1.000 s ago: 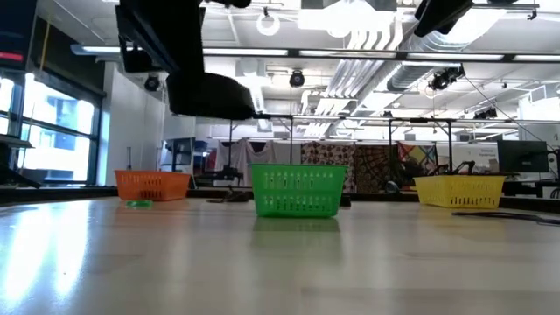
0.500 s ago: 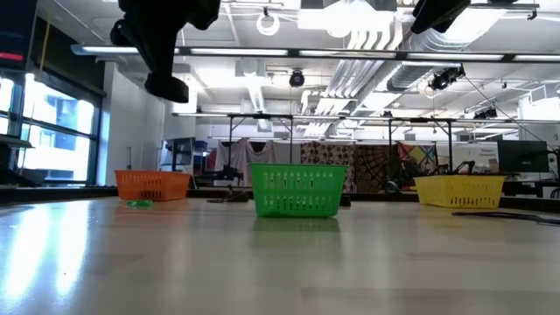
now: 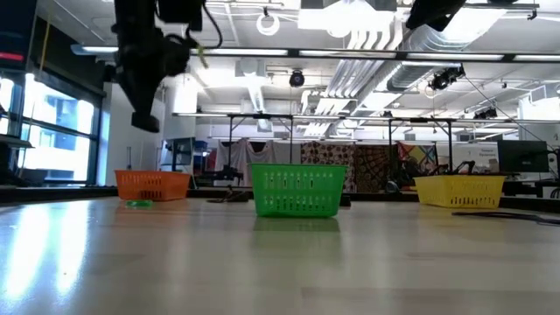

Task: Sort rubber bands into baskets
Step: Put the black rubber band into the orange bin

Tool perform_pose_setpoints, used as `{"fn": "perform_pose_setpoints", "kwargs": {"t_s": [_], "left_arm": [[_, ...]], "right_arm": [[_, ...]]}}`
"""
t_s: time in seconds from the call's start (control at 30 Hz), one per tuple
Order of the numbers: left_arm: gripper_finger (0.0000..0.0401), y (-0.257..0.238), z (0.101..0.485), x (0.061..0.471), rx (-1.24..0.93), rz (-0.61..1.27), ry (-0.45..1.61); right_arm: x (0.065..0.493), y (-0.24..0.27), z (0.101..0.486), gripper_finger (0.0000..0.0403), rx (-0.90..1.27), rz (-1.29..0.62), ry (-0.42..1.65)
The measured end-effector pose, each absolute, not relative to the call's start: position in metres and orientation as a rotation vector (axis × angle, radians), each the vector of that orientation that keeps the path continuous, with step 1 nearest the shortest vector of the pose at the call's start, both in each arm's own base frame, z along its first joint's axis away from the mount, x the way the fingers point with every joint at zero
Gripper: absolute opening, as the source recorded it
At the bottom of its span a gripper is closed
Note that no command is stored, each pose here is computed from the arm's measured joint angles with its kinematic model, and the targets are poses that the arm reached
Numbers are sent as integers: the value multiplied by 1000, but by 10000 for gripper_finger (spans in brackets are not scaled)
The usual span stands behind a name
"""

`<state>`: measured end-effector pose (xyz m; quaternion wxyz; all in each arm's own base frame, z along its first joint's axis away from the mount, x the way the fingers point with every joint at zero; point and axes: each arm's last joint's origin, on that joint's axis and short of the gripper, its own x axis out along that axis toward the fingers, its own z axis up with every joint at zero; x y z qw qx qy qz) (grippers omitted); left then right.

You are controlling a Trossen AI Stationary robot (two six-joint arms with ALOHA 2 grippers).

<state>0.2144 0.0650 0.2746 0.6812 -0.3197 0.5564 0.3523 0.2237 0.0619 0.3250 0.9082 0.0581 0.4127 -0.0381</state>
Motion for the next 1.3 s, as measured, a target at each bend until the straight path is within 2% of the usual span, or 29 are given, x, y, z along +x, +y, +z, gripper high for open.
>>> {"fn": "perform_pose_setpoints", "kwargs": {"t_s": [0.33, 0.6, 0.93, 1.3], "left_arm": [[0, 142, 243, 185, -734, 815, 1331], [0, 191, 215, 167, -733, 757, 1432], [0, 216, 186, 168, -709, 706, 1477], [0, 223, 168, 168, -744, 695, 1535]], "right_arm": [[235, 42, 331, 0, 174, -176, 747], [244, 22, 338, 0, 231, -242, 644], [246, 4, 340, 0, 278, -314, 611], [246, -4, 340, 0, 315, -352, 603]]}}
